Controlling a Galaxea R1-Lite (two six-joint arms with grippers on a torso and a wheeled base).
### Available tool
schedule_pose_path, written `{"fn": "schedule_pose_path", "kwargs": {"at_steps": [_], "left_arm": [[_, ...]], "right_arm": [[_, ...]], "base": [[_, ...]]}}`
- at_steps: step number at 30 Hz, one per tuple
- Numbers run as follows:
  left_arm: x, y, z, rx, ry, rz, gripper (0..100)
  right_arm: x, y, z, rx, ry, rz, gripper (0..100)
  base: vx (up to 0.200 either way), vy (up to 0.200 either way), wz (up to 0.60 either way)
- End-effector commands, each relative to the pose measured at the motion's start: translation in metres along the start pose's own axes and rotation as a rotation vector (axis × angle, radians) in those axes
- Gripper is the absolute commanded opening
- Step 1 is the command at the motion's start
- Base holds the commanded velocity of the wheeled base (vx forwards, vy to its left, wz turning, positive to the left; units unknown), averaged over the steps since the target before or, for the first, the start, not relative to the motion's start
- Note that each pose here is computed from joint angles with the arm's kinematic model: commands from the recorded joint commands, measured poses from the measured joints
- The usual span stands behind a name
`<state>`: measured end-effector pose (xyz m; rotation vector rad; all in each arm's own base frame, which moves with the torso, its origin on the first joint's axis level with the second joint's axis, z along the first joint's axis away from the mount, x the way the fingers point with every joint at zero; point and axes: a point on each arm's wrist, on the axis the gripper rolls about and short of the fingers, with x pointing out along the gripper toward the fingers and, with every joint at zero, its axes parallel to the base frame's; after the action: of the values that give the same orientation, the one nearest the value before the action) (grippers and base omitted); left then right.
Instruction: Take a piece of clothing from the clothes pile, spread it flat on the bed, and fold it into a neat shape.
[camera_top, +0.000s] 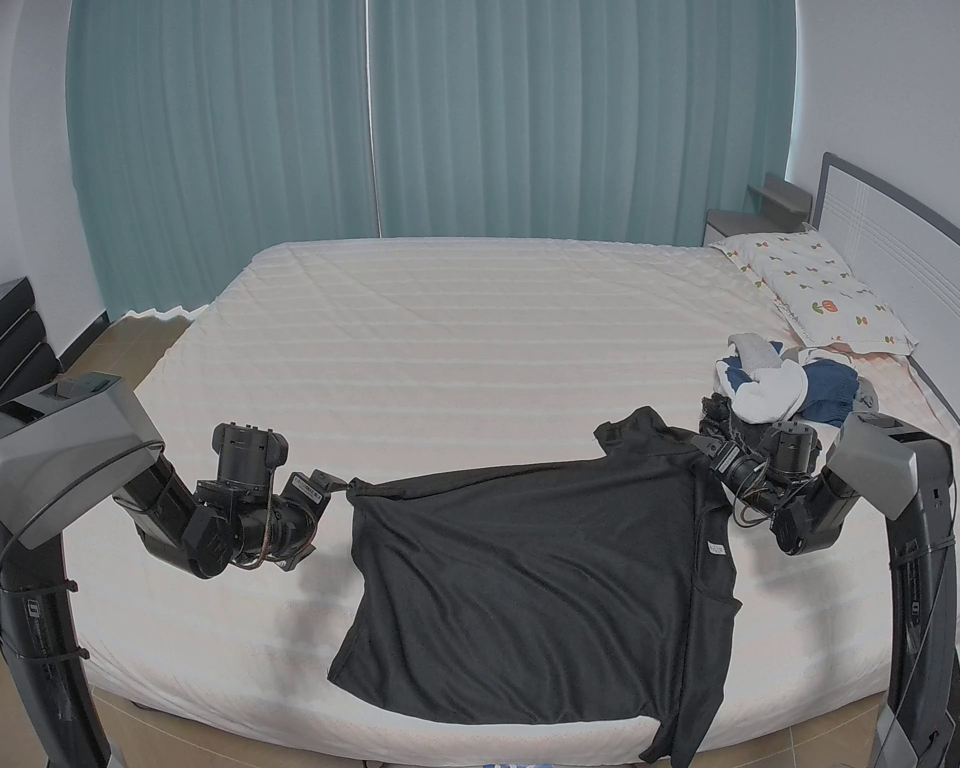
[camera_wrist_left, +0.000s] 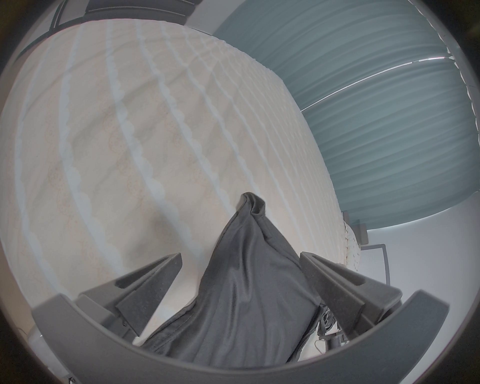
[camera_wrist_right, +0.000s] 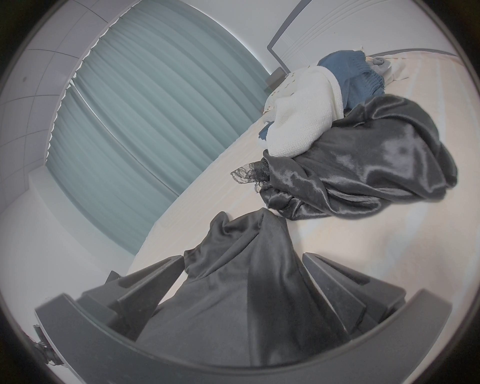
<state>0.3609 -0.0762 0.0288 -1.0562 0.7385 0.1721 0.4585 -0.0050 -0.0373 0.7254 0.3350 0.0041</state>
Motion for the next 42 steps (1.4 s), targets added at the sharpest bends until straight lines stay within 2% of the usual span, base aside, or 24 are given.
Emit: {"fn": "schedule_pose_path", "kwargs": {"at_steps": [1, 6, 8, 10, 14, 15, 16, 18, 27, 33, 42], "left_arm": [[0.003, -0.013, 0.008, 0.002, -0.024, -0.04, 100], [0.019, -0.035, 0.018, 0.039, -0.049, -0.074, 100], [0.024, -0.037, 0.019, 0.048, -0.048, -0.071, 100], [0.042, -0.041, 0.022, 0.079, -0.05, -0.064, 100], [0.073, -0.047, 0.029, 0.085, -0.047, -0.047, 100], [0.073, -0.047, 0.029, 0.085, -0.047, -0.047, 100], [0.087, -0.046, 0.028, 0.085, -0.041, -0.033, 100], [0.101, -0.045, 0.029, 0.085, -0.044, -0.029, 100], [0.114, -0.042, 0.029, 0.088, -0.096, -0.016, 100], [0.115, -0.043, 0.028, 0.091, -0.097, -0.017, 100], [0.122, -0.043, 0.024, 0.147, -0.092, -0.019, 100]], "right_arm": [[-0.04, 0.023, 0.022, 0.001, 0.002, 0.021, 100], [-0.075, 0.023, 0.006, 0.044, 0.072, -0.025, 100], [-0.078, 0.023, 0.004, 0.059, 0.076, -0.028, 100], [-0.09, 0.022, -0.006, 0.122, 0.103, -0.05, 100], [-0.104, 0.015, -0.023, 0.252, 0.13, -0.082, 100], [-0.104, 0.015, -0.023, 0.252, 0.13, -0.082, 100], [-0.106, 0.01, -0.03, 0.294, 0.131, -0.086, 100], [-0.105, 0.006, -0.035, 0.321, 0.127, -0.089, 100], [-0.107, 0.0, -0.042, 0.324, 0.114, -0.074, 100], [-0.111, -0.002, -0.047, 0.314, 0.103, -0.059, 100], [-0.109, -0.003, -0.055, 0.299, 0.1, -0.077, 100]], "base": [[0.0, 0.0, 0.0], [0.0, 0.0, 0.0], [0.0, 0.0, 0.0], [0.0, 0.0, 0.0], [0.0, 0.0, 0.0], [0.0, 0.0, 0.0], [0.0, 0.0, 0.0], [0.0, 0.0, 0.0], [0.0, 0.0, 0.0], [0.0, 0.0, 0.0], [0.0, 0.0, 0.0]]}}
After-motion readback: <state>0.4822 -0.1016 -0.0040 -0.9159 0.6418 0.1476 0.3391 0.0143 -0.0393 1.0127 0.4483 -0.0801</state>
